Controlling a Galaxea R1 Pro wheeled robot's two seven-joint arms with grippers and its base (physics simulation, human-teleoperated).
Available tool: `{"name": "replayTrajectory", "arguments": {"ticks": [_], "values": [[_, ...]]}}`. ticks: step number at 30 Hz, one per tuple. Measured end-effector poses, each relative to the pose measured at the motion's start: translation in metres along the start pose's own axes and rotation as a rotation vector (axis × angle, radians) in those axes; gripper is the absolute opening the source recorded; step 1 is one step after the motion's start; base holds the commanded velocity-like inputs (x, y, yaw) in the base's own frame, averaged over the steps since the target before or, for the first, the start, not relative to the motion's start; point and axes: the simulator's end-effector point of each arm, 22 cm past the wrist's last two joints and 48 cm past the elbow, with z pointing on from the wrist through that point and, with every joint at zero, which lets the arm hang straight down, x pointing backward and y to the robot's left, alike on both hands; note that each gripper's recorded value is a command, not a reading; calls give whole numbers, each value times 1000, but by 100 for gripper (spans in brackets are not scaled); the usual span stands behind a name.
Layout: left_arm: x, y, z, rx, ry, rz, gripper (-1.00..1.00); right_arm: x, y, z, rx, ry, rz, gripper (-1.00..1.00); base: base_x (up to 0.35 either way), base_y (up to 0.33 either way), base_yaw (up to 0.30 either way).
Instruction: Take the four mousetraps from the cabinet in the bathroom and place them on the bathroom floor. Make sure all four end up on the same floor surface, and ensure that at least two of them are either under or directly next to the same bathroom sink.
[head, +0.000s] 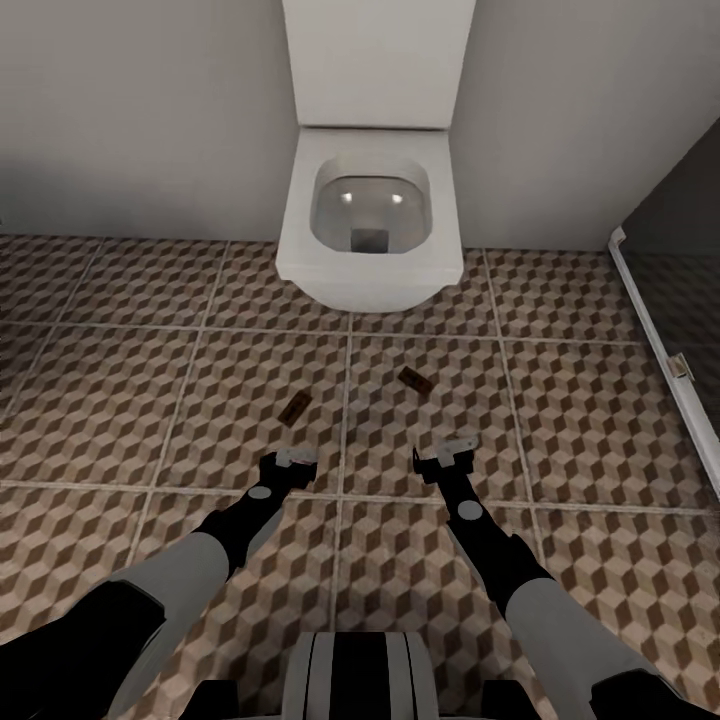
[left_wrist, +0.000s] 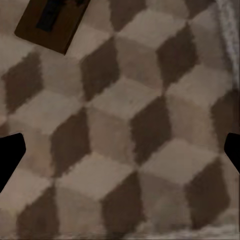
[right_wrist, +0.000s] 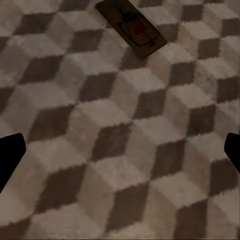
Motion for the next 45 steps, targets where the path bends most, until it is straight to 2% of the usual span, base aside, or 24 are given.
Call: {"name": "replayTrajectory", "arguments": {"ticks": [33, 45], "values": [[6, -4, -1, 2, 14, -1, 100, -2, 0, 0, 0, -5, 0, 100, -6, 0, 0], [-27, -1, -15, -5, -33, 3, 100, -37, -10, -9, 15, -56, -2, 100, 0, 0, 0]]}}
